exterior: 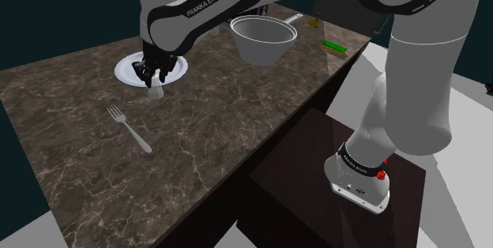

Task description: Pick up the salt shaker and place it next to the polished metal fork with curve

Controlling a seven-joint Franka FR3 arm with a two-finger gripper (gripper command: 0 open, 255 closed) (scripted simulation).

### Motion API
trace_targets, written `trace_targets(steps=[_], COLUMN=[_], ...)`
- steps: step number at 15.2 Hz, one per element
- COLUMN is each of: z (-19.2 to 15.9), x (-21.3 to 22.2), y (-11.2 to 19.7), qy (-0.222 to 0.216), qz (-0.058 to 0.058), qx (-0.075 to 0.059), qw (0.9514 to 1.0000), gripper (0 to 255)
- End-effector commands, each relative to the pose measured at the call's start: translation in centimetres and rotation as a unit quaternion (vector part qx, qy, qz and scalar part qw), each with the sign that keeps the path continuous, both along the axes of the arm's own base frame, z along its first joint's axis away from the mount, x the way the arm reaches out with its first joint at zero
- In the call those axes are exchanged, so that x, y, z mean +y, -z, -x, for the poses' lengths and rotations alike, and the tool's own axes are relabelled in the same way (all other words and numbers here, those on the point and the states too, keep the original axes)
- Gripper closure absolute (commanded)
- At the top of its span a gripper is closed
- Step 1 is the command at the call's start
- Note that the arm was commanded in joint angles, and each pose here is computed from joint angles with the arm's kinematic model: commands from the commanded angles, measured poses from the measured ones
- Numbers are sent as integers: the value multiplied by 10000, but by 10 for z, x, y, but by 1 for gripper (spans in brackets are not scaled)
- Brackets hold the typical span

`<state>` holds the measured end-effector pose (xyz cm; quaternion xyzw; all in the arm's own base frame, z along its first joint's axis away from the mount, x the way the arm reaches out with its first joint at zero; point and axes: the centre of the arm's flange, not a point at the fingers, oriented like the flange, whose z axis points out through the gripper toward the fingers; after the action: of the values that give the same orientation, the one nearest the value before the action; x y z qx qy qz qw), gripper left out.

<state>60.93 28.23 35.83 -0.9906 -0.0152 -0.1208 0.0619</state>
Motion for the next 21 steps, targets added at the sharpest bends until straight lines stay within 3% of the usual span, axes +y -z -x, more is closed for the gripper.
trace_targets(steps=[1, 9, 10, 15, 19, 21], z=[0, 0, 0, 0, 12, 12], x=[-1, -1, -1, -1, -7, -7], y=[12, 12, 12, 12, -36, -36], qy=[0, 0, 0, 0, 0, 0], qz=[-1, -1, -1, -1, -1, -1], qx=[-3, -3, -3, -3, -3, -3], qw=[10000, 10000, 10000, 10000, 10000, 10000], gripper=[255, 255, 0, 0, 0, 0])
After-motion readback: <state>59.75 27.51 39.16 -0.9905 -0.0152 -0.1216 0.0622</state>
